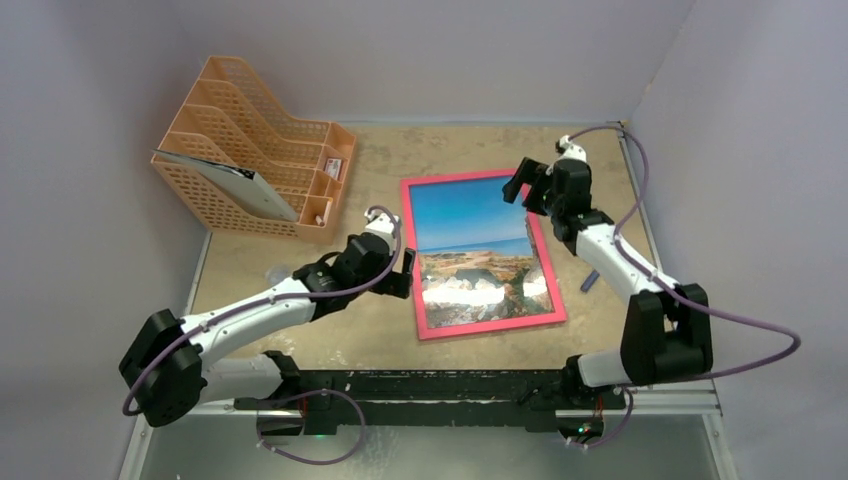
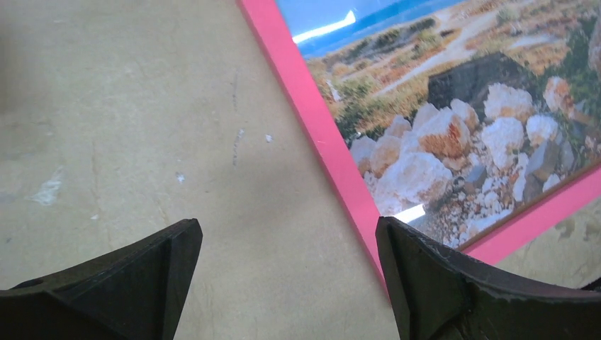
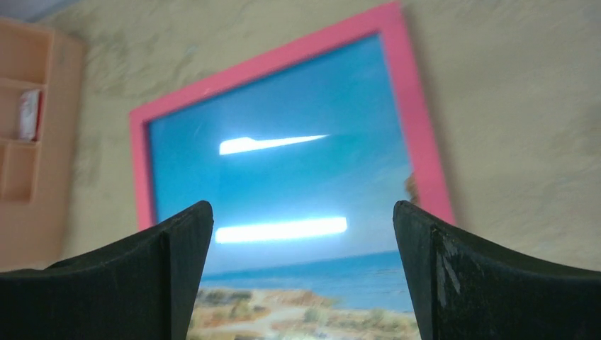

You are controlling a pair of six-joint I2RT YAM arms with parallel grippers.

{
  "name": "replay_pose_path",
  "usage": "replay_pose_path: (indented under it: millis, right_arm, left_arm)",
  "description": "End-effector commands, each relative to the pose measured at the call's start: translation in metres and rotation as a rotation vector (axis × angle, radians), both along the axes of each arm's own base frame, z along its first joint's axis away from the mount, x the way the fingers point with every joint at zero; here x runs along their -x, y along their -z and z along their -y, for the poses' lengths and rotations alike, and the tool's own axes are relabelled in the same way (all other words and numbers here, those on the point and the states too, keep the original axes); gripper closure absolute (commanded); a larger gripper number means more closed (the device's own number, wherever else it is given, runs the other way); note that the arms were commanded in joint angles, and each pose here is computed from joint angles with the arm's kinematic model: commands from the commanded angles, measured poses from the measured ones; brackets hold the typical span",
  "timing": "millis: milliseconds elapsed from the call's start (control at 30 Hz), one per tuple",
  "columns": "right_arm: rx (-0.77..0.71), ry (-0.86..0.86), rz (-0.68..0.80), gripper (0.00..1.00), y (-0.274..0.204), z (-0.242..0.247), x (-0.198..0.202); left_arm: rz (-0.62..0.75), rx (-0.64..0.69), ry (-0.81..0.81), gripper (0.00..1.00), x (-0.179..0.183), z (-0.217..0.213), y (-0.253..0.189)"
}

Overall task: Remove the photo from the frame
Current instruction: Adjust the photo frame at the center of the board, then pick up the photo frame from the center of the board.

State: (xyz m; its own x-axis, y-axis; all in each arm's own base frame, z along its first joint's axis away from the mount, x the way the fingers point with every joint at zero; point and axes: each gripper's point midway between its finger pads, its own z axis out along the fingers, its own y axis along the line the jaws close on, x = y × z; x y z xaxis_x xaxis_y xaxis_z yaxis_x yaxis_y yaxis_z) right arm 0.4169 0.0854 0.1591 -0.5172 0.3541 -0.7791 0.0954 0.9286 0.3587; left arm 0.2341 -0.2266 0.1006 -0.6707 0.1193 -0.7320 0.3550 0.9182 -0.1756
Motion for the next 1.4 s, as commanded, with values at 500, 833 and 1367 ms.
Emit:
replay_pose_path:
  millis: [500,833,1367]
  right_arm:
    - [-0.145,-0.086,0.005,0.03,0.011,-0.155,0.12]
    - [-0.335,-0.136,0.15,0.01,-0.027,-0.154,0.138]
    - [-0.142,-0.382,-0.094,0.17,0.048,-0.28,0.206]
  left_arm:
    - [0.04,0.075,-0.273,0.01,-0.025,-0.054,-0.011]
    - [0.051,0.055,-0.297,0.01,-0.027,-0.06,-0.009]
    - [0.08,0.017,-0.349,0.01,-0.026,-0.079,-0.011]
